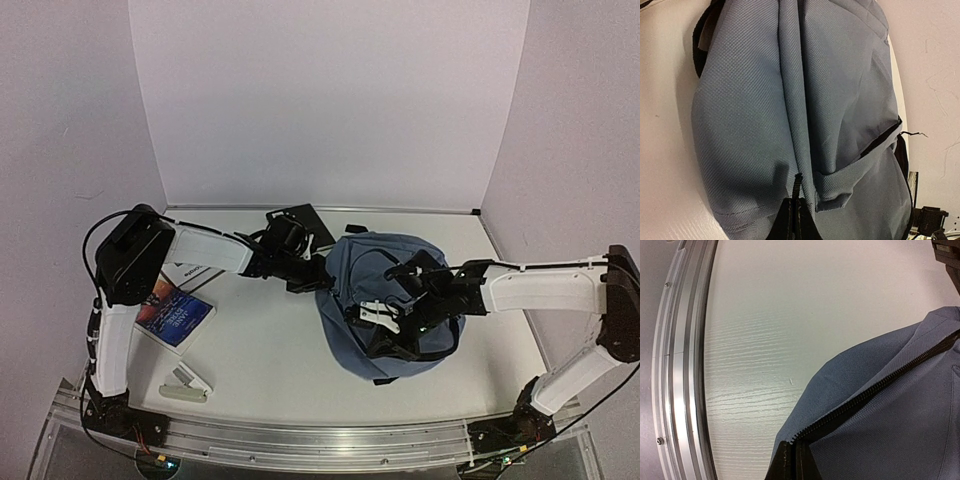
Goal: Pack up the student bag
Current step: Unzip the student bag at the center of the board.
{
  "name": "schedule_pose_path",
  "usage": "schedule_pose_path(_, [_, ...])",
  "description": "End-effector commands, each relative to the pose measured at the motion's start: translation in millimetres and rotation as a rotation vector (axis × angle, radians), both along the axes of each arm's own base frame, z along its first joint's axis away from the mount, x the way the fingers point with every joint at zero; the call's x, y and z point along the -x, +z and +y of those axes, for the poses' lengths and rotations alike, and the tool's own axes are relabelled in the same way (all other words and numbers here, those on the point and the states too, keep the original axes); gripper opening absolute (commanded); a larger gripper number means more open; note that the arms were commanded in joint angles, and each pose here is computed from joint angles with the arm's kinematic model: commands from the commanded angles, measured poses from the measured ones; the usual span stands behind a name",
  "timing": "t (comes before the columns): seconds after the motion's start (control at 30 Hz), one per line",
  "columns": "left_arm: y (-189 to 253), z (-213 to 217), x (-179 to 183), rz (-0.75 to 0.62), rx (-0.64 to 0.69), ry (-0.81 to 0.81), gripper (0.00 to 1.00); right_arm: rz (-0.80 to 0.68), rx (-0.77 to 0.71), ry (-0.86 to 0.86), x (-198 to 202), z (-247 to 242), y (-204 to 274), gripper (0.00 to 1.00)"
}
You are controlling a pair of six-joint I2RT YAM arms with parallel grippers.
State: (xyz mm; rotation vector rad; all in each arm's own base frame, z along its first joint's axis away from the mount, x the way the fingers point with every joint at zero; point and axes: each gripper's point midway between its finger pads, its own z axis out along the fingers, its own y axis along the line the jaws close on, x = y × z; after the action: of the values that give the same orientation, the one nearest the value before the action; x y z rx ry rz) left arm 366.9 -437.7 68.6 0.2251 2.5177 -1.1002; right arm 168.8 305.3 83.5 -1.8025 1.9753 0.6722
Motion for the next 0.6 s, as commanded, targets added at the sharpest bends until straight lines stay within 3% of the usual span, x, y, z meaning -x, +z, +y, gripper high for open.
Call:
schedule_pose_path(0.0, [32.6, 20.7, -79.1, -0.17, 0.023, 0.126, 0.0, 0.183, 0.07, 0.109, 54.2, -11.2, -10.1, 0.0])
schedule_pose_path(0.23, [49.3, 4.1, -87.8, -0.174, 0.03, 0.05, 0.0, 0.132, -0.036, -0.029, 4.4, 46.7, 13.7, 0.0])
schedule_pose_path(0.3, [57.9, 11.3, -86.6, -0.17, 0.016, 0.048, 0.05, 0.114, -0.054, -0.092, -15.7, 64.2, 25.3, 0.0])
schedule_pose_path(0.33, [63.8, 17.5, -85.4, -0.167, 0.008, 0.054, 0.1, 0.107, -0.054, -0.119, -24.4, 70.2, 27.7, 0.0])
schedule_pose_path(0.4, [78.5, 35.9, -80.8, -0.169, 0.007, 0.083, 0.3, 0.088, -0.071, -0.182, -44.6, 80.4, 37.8, 0.1])
schedule_pose_path(0.5, [93.8, 64.7, -69.0, -0.186, -0.006, 0.136, 0.65, 0.104, -0.117, -0.285, -79.2, 81.3, 55.7, 0.32])
schedule_pose_path(0.57, [108.7, 77.8, -59.0, -0.202, -0.012, 0.16, 0.72, 0.115, -0.154, -0.318, -95.0, 75.7, 67.8, 0.55])
